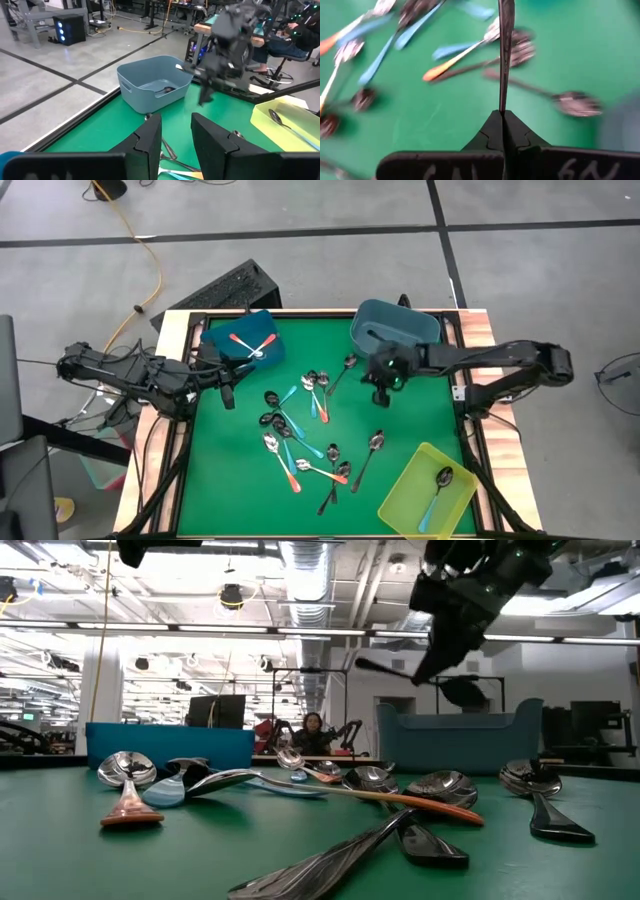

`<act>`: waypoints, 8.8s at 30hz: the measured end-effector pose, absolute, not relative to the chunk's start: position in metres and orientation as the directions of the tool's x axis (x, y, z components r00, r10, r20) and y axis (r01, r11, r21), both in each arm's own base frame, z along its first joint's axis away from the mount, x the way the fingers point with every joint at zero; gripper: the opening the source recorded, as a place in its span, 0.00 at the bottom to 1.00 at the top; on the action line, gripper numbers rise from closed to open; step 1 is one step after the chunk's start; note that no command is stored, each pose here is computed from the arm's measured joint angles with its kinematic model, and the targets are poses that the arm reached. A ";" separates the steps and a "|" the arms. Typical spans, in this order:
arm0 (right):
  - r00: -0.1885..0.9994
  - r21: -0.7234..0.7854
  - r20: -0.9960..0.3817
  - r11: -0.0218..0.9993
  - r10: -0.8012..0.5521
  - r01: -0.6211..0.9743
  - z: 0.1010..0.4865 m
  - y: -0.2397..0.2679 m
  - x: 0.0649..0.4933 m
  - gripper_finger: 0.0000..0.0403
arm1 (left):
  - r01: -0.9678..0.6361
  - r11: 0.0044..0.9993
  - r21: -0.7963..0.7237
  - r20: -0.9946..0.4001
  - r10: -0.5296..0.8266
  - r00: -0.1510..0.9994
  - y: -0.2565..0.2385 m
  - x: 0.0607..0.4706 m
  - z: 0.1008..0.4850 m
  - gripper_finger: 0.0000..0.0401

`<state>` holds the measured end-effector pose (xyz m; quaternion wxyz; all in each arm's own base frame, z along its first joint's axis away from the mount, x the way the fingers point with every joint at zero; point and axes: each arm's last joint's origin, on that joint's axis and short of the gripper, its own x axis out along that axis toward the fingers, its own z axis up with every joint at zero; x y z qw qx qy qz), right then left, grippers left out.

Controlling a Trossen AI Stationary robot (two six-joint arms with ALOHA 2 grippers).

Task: Sort silverware by color (type)
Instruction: Put the black spoon into the blue bin, then put the blue spoon into the yellow bin

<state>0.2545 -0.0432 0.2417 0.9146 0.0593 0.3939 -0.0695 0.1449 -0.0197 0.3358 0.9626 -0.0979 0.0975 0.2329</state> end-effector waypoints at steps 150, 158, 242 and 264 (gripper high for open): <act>0.606 0.185 -0.794 0.933 -0.043 0.308 0.329 0.024 0.191 0.28 | 0.343 0.938 -0.059 -0.933 -0.174 0.316 0.043 0.285 0.129 0.01; 0.657 0.200 -0.753 0.938 -0.037 0.282 0.333 0.025 0.196 0.28 | 0.219 0.974 -0.065 -0.868 -0.164 0.469 0.045 0.304 0.173 0.00; 0.979 0.090 0.093 0.981 -0.183 0.175 0.384 -0.023 0.292 0.06 | 0.010 1.000 -0.001 0.062 -0.010 0.998 0.056 0.324 0.341 0.00; 0.948 0.120 -0.014 0.941 -0.318 0.317 0.374 -0.032 0.290 0.01 | -0.132 0.986 -0.101 -0.085 0.124 0.989 0.060 0.323 0.327 0.23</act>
